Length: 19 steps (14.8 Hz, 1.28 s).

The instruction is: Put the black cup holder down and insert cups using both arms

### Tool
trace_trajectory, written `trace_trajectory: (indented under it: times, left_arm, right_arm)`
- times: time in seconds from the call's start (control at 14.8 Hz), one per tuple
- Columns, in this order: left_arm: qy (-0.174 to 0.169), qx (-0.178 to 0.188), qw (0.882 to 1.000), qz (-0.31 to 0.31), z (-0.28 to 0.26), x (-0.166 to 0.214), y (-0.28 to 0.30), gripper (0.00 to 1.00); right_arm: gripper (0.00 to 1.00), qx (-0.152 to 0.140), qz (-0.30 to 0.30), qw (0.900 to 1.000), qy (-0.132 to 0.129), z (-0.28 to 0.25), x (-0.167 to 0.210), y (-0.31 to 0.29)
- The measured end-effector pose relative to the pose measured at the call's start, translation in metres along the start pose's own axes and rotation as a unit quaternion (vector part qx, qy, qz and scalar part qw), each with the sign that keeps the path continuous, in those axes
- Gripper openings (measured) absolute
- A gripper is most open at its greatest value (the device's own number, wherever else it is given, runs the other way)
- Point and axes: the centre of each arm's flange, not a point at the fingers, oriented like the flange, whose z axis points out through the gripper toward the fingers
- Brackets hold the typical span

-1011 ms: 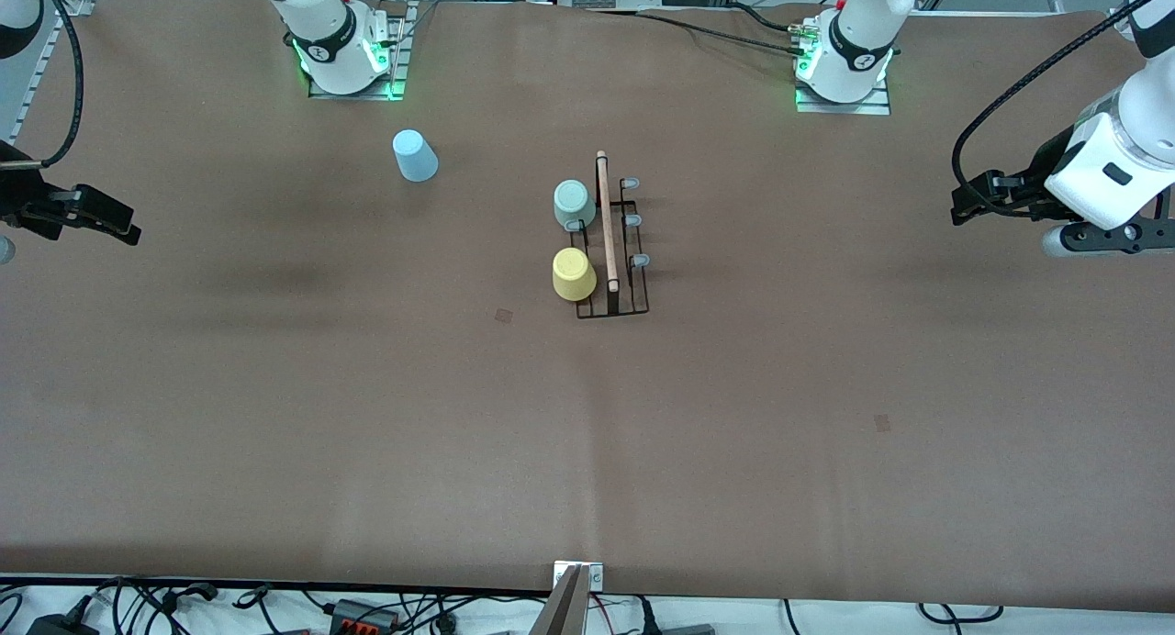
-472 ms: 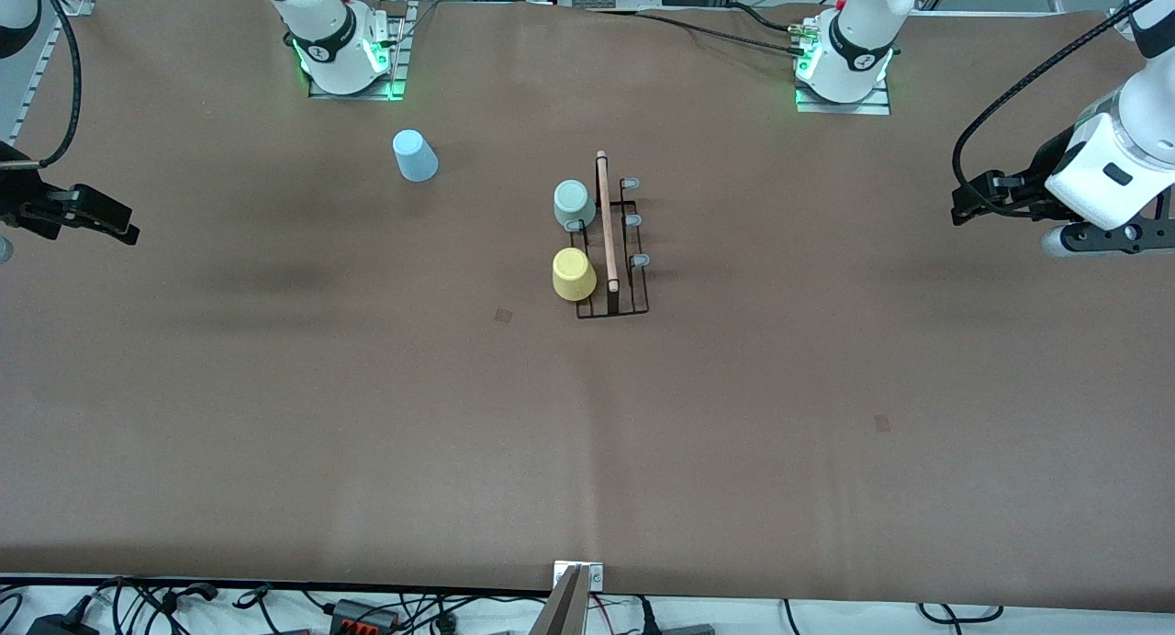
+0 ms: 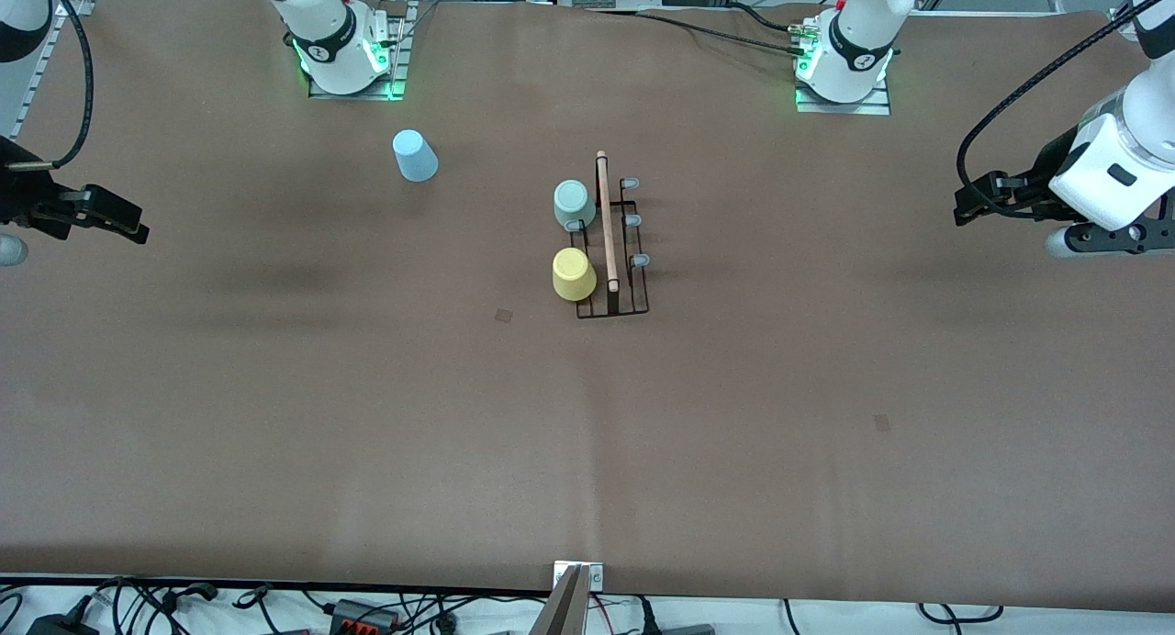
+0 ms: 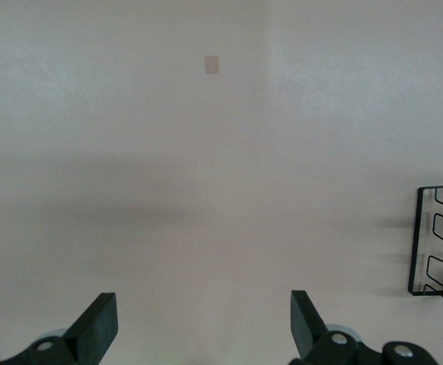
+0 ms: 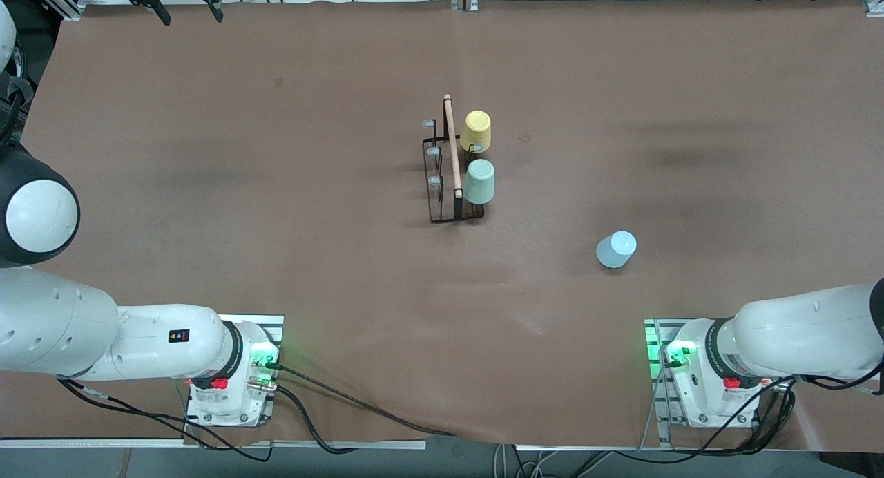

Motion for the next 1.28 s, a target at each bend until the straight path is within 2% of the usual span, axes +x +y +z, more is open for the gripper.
trace_trajectory:
  times: [0.4, 1.28]
  left_arm:
    - [0.0, 0.0, 1.0, 0.0, 0.0, 0.0, 0.0, 1.0]
    - [-0.001, 0.0, 1.0, 0.0, 0.0009, 0.0006, -0.0005, 1.0]
  right_arm:
    - [1.0, 0.0, 0.004, 1.0, -0.01, 0.0014, -0.0027, 0.0049]
    - [1.0, 0.001, 0.004, 1.0, -0.01, 0.0002, -0.0035, 0.0045]
